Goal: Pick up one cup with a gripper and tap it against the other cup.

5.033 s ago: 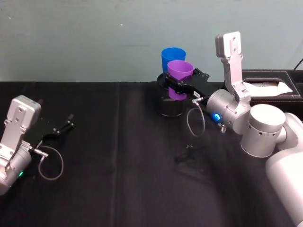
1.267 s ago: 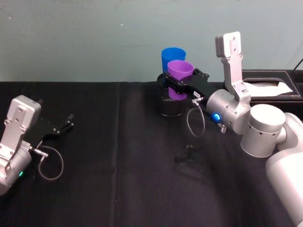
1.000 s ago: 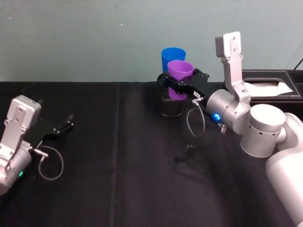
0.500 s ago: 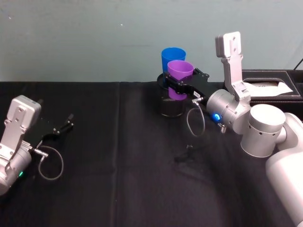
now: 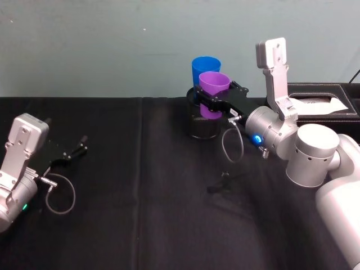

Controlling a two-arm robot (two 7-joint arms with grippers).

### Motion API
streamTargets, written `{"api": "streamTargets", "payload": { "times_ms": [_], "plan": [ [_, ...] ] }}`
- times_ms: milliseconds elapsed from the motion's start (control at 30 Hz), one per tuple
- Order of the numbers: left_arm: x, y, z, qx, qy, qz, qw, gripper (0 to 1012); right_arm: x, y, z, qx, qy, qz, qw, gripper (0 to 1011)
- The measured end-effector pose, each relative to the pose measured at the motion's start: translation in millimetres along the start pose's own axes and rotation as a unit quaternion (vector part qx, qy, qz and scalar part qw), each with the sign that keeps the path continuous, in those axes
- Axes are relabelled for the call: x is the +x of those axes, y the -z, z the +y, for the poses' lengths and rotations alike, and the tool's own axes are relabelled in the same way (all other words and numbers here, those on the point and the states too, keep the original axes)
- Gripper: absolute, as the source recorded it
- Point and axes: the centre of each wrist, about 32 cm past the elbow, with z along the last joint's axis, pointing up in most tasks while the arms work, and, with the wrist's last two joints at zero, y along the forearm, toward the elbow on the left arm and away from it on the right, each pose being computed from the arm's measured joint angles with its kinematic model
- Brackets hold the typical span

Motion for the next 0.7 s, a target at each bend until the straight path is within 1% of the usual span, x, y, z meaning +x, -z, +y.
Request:
{"api": "streamTargets", "payload": {
  "times_ms": [700],
  "plan": [
    [0.0, 0.0, 0.0, 0.000, 0.000, 0.000, 1.0000, 1000, 0.0, 0.0, 0.0, 0.000, 0.000, 0.000, 1.0000, 731]
  ]
}}
